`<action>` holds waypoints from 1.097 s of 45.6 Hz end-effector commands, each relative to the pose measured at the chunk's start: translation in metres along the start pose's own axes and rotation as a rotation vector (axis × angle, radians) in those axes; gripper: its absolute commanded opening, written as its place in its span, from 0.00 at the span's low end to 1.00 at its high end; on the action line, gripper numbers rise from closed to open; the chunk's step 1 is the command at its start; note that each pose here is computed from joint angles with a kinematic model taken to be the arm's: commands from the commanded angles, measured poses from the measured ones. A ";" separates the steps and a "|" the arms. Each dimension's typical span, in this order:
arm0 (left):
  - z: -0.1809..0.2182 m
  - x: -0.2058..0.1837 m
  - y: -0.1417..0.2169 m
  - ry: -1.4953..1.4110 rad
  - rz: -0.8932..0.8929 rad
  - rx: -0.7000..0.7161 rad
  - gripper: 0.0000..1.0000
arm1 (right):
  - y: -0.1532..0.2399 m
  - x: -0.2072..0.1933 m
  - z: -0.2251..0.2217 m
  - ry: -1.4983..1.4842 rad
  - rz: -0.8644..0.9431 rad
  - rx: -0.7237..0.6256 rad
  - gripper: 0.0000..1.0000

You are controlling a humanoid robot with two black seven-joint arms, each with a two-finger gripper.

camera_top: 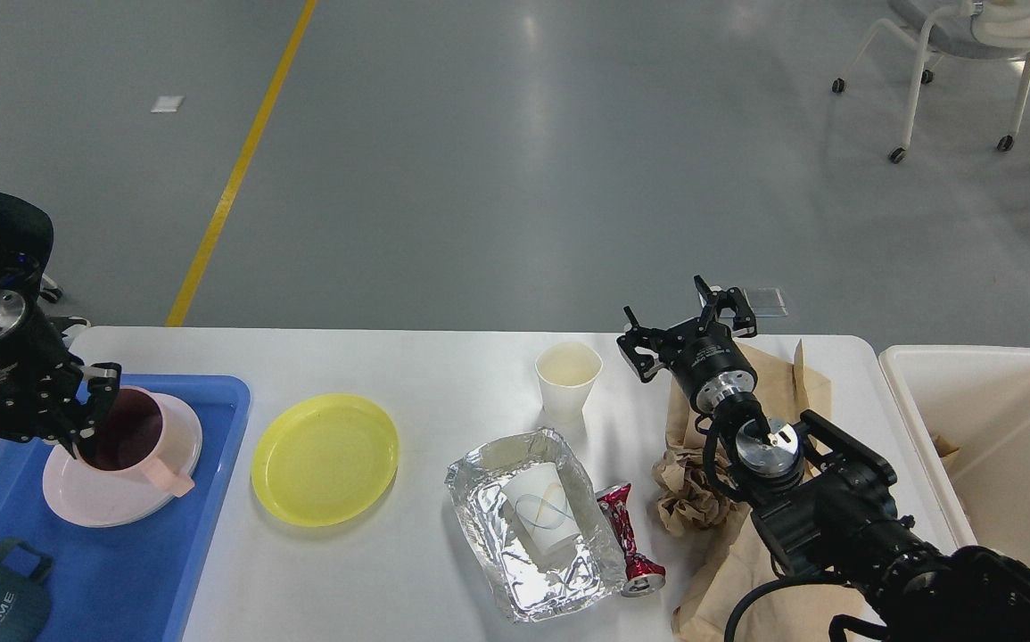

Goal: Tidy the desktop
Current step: 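Carry the pink mug onto the blue tray and lower it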

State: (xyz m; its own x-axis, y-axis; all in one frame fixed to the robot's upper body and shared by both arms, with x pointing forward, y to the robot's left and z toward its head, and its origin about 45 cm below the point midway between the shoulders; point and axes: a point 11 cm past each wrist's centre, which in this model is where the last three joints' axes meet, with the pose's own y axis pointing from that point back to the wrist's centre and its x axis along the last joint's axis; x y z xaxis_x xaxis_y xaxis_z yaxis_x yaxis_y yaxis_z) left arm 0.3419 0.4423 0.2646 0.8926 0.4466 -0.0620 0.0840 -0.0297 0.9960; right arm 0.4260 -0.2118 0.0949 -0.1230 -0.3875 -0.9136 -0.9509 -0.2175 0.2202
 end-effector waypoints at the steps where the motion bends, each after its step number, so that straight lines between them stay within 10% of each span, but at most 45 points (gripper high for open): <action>1: -0.023 -0.010 -0.021 0.037 -0.052 0.038 0.00 | 0.000 0.000 0.000 0.000 0.000 0.000 1.00; 50: -0.059 -0.030 -0.091 0.063 -0.159 0.114 0.00 | 0.000 0.000 0.000 0.000 0.000 0.000 1.00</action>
State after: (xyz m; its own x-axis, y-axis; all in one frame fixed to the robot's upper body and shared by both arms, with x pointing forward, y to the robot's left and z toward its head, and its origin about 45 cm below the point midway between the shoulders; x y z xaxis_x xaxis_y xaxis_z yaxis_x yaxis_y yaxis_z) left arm 0.2834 0.4841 0.1848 0.8361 0.5090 -0.2044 0.2693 -0.0563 0.9614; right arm 0.4260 -0.2118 0.0949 -0.1229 -0.3874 -0.9137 -0.9509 -0.2174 0.2202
